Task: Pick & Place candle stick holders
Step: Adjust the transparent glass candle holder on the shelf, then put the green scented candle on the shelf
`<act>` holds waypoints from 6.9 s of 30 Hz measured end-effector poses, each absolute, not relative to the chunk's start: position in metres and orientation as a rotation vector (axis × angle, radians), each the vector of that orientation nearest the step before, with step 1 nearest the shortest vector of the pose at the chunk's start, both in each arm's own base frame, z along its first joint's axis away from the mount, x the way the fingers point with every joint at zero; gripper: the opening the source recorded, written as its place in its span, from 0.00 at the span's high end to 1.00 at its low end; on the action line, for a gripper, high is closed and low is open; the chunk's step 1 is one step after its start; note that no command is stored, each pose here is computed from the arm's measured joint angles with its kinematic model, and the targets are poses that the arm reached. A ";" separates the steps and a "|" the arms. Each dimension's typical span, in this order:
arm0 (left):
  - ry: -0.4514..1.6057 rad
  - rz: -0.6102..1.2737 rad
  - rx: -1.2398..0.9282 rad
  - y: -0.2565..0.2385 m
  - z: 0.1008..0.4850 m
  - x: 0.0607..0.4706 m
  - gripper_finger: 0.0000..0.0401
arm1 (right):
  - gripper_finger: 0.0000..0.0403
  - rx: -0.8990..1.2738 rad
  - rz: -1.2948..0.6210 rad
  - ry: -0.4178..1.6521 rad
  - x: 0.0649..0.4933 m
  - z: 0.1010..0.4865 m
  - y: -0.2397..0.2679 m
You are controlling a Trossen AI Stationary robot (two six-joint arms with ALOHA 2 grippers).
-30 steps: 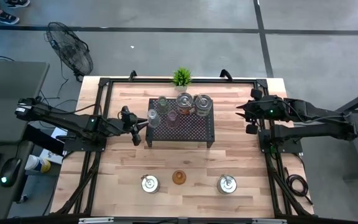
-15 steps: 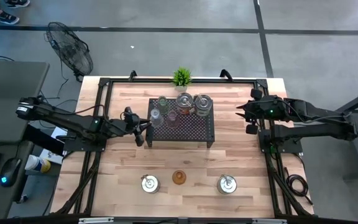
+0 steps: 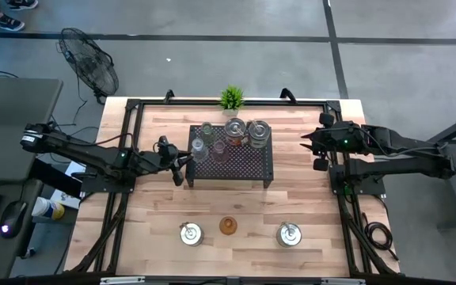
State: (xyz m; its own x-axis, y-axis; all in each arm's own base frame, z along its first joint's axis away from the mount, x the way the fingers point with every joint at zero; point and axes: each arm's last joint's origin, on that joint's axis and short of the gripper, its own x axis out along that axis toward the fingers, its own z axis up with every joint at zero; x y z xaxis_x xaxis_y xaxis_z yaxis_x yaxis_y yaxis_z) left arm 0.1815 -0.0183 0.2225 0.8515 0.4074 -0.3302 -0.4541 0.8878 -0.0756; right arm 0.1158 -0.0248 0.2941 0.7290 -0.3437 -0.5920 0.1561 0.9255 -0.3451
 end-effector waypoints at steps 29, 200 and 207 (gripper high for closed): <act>0.320 0.386 -0.139 -0.015 0.235 0.156 0.82 | 0.75 -0.018 -0.221 0.788 0.112 0.285 -0.020; 0.119 -0.205 -0.024 -0.046 0.162 0.095 0.82 | 0.62 0.072 0.171 1.421 0.233 0.215 0.158; 0.109 -0.205 -0.029 -0.046 0.163 0.096 0.82 | 0.72 0.052 0.172 1.416 0.233 0.214 0.157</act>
State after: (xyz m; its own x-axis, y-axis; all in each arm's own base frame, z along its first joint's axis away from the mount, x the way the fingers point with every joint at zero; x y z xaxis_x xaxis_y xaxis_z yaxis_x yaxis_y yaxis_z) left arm 0.0956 -0.0460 0.1626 0.9731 -0.2049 -0.1051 0.2018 0.9786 -0.0397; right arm 0.2333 0.1574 0.2144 0.1442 0.1502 -0.9781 -0.0883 0.9864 0.1384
